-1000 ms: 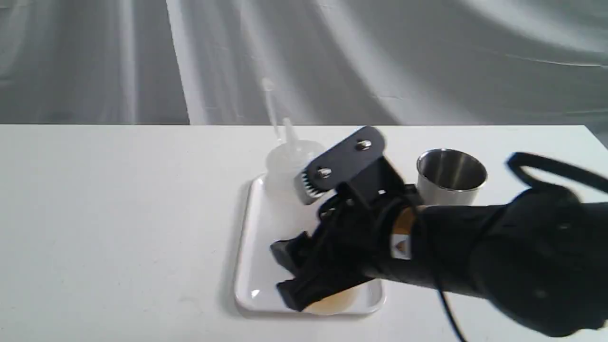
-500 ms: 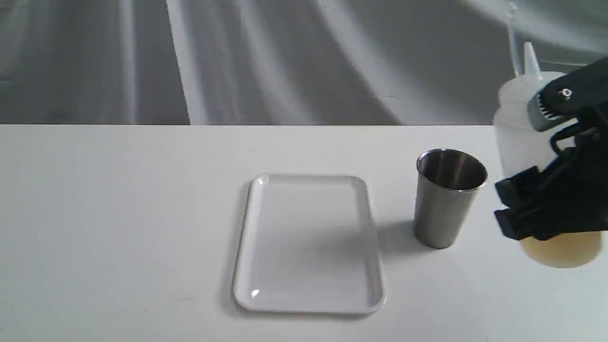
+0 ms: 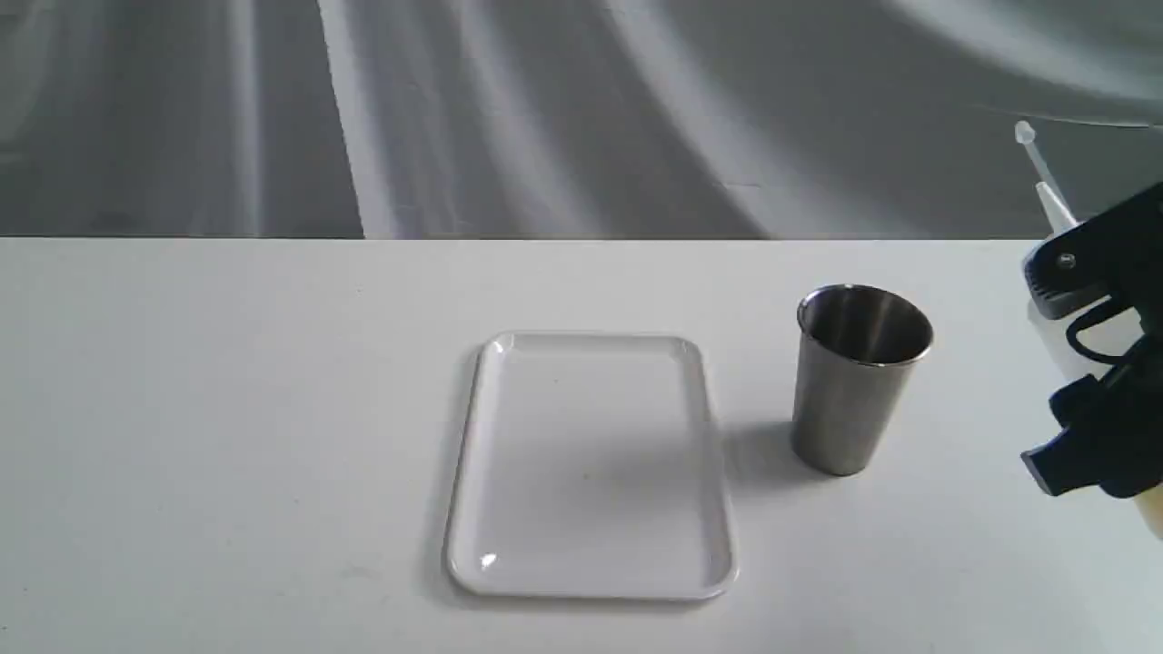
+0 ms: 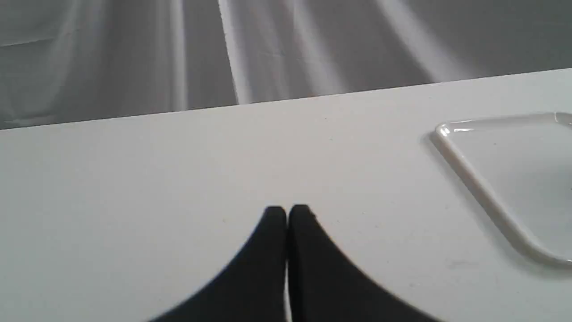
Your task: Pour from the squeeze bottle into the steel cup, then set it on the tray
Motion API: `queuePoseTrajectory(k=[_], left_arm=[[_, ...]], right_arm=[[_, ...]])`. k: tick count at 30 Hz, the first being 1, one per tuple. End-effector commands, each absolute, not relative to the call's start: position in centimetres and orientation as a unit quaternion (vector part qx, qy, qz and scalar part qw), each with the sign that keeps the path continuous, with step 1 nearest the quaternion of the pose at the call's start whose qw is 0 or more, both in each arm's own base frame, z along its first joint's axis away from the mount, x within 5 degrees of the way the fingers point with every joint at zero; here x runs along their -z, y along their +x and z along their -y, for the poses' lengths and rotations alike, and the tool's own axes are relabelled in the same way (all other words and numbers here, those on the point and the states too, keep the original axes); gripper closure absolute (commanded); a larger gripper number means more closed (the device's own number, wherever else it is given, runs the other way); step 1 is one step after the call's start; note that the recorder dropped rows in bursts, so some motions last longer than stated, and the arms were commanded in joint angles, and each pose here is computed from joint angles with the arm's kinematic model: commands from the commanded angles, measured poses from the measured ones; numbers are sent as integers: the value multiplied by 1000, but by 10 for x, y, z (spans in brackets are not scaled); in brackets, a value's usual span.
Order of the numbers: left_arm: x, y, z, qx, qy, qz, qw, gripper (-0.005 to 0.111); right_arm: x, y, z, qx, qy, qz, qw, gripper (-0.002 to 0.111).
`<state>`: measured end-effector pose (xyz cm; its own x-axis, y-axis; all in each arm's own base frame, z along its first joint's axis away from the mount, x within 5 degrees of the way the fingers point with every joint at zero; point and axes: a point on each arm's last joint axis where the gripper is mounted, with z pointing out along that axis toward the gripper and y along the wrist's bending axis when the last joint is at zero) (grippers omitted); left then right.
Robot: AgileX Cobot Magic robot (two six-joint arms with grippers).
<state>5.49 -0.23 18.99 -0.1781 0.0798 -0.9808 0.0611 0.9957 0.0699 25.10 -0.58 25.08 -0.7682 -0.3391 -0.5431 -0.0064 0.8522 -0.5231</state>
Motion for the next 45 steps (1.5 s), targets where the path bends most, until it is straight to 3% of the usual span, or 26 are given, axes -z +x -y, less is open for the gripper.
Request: queuePoseTrajectory(k=[1,12,21,34,45], left_arm=[[-189,55,3,-4,47,-766,641,107],[-189,55,3,-4,46,-766,641,107],[-189,55,3,-5,48,-766,641,107],[-189,55,3,-4,46,-766,641,107],[-189,55,3,-4,47,-766,641,107]], right_arm=[[-260,254,12,297,-107,-883,346,101],[-271,289,23,404,-87,-857,306,101],[-268,324,28,528,-143,-793,268,101],[-249,348,7,570,-247,-736,268,101],[-231,353,4,582,-257,-734,240,101]])
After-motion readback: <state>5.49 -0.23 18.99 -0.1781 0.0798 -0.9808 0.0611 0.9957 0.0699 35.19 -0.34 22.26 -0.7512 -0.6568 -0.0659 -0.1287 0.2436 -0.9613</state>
